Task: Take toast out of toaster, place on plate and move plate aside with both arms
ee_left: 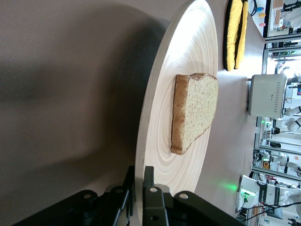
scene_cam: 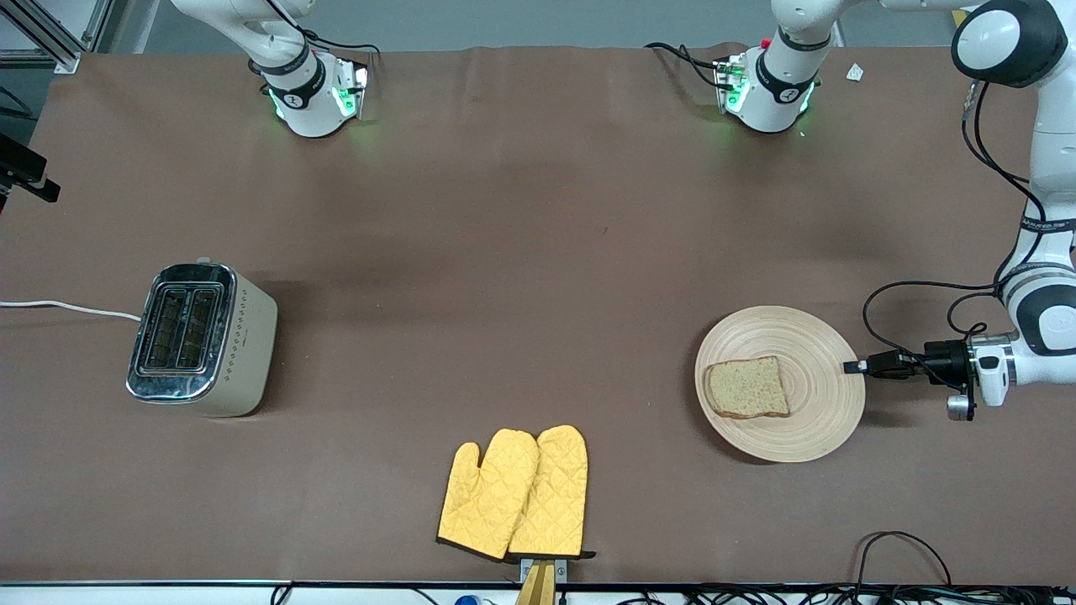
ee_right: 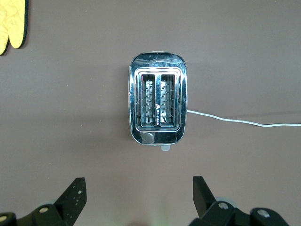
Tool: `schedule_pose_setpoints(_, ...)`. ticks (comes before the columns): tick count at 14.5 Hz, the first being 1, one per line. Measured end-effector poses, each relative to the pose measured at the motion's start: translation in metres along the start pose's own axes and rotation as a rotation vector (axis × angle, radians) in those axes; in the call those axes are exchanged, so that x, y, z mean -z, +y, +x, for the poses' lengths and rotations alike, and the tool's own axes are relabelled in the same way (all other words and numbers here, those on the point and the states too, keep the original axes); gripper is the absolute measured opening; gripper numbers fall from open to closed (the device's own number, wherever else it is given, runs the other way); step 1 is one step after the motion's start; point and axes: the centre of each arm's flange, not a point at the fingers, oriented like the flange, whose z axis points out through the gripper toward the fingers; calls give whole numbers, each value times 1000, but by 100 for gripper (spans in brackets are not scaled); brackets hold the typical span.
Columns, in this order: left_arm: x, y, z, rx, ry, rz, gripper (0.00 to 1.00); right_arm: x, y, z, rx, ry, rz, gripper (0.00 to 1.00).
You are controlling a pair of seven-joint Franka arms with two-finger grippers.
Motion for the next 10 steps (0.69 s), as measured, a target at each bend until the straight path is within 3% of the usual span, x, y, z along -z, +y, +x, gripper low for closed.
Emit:
schedule_pose_setpoints(3, 0, 0, 0, 0, 1, 0, 17, 0, 0, 0, 0, 0, 0, 100)
schedule_pose_setpoints(7, 6, 0, 2, -8, 3, 18, 56, 1, 3, -2, -7, -11, 0, 100)
schedule_pose_setpoints(10, 30, 7, 13, -69, -33, 137, 85, 4, 7, -3, -14, -6, -1, 100)
